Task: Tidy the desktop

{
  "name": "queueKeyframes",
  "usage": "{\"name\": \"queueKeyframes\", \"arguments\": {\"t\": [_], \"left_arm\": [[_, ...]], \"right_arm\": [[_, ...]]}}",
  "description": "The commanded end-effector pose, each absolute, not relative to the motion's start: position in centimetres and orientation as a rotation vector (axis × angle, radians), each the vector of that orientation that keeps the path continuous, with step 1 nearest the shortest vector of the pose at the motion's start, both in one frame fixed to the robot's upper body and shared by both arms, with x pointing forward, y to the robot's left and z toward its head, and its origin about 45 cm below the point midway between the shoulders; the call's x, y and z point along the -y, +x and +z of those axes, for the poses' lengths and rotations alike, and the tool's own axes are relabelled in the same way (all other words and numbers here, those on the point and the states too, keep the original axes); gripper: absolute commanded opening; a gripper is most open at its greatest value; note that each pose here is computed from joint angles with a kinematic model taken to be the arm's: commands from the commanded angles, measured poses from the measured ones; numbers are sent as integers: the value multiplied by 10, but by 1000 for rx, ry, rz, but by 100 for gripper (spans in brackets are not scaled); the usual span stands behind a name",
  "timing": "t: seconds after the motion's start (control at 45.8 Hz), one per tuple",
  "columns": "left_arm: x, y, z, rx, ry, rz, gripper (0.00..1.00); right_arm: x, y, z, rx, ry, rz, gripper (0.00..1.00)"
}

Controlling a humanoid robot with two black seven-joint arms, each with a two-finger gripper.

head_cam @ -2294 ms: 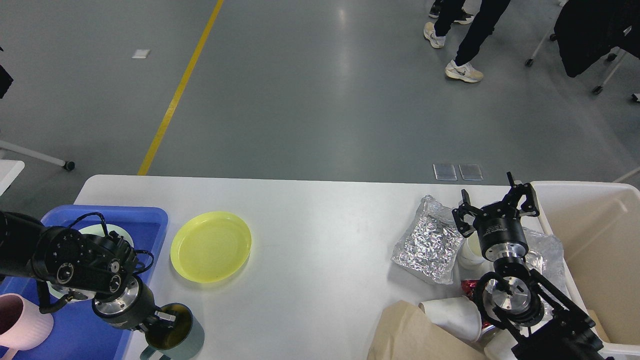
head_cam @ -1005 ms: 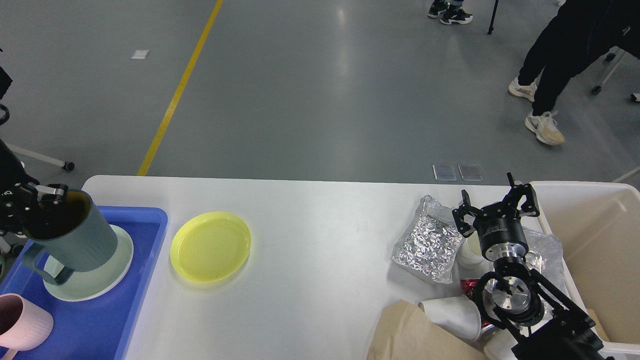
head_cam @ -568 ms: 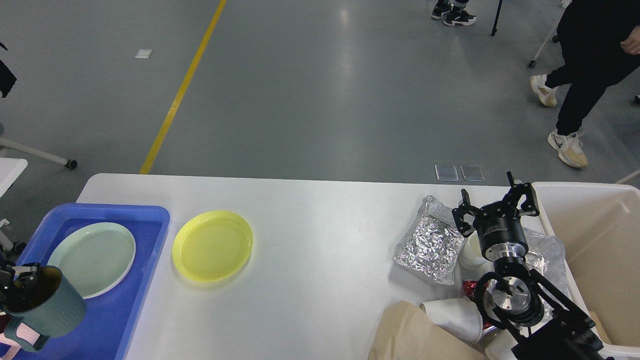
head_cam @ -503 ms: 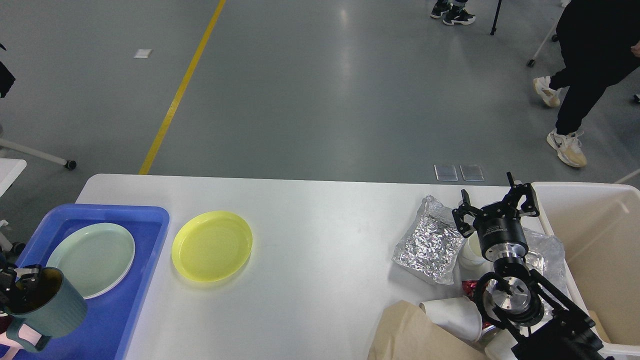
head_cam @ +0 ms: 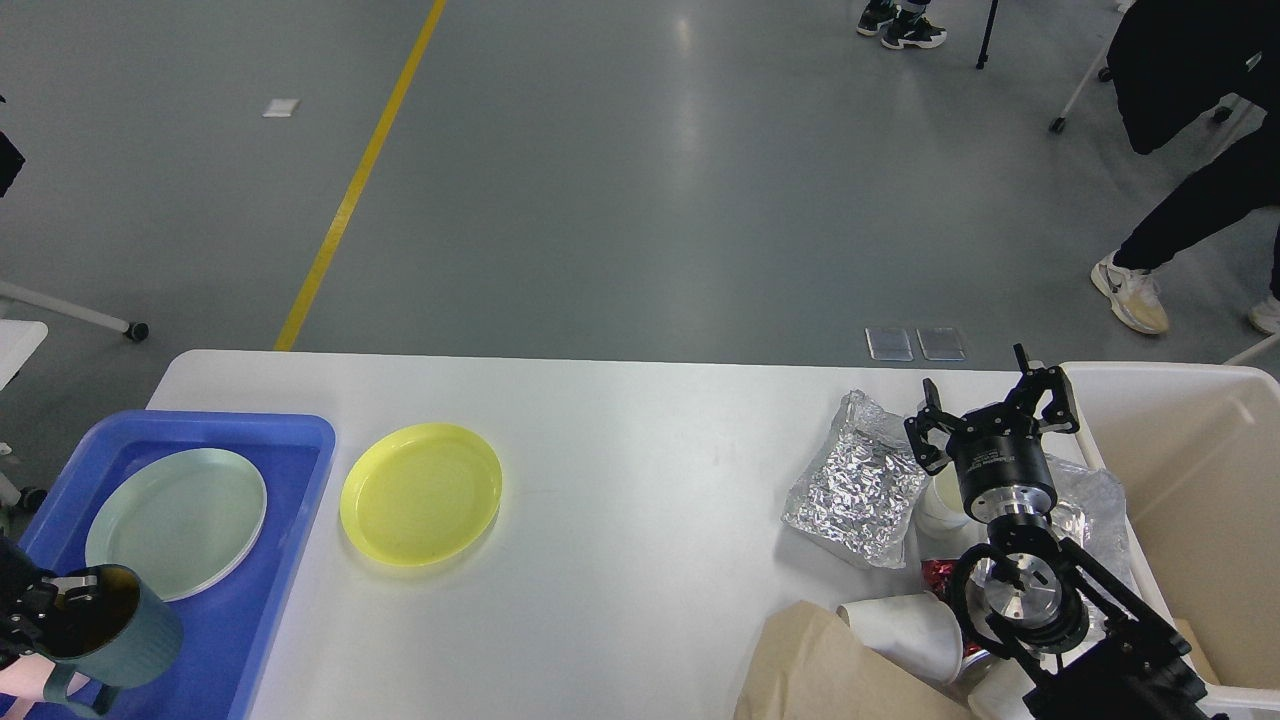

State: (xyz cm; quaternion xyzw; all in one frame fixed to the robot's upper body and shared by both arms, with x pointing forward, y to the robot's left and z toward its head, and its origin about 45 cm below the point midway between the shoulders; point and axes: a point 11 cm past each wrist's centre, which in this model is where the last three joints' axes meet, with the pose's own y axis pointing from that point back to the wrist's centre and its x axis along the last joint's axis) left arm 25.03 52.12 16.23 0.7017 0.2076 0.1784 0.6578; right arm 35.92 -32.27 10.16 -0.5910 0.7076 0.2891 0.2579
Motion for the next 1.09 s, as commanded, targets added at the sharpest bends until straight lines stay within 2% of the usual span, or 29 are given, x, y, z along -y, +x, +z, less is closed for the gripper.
{"name": "queueKeyframes", "arguments": {"t": [0.0,0.109,0.284,0.328,0.393,0.415,0.437,0.459,0.481,0.612,1.071], "left_arm": [[-516,251,156,-462,1578,405,0],[-515,250,154,-464,1579,401,1],[-515,252,154,-458,1580,408,8],[-515,254,154,-447,1578,418,20],[-515,259,155,-419,1577,448,47],[-515,259,154,-417,1571,458,59],[-514,261,154,-410,1558,471,77],[-515,260,154,-412,1557,474,85],[-514,261,154,-413,1553,475,88],[-512,256,151,-429,1547,462,92],[-520,249,156,-451,1552,468,95]], "right_arm": [[323,359,101,-1919,-1602,784,100],[323,359,102,-1918,-1603,784,100],[323,359,101,-1919,-1602,784,100],[323,359,101,-1919,-1602,784,100],[323,359,102,-1918,-1603,784,100],[323,359,102,-1918,-1603,784,100],[323,359,102,-1918,-1603,784,100],[323,359,102,-1918,-1603,784,100],[323,359,102,-1918,-1603,784,100],[323,359,102,-1918,-1603,784,100],[323,359,102,-1918,-1603,784,100]]}}
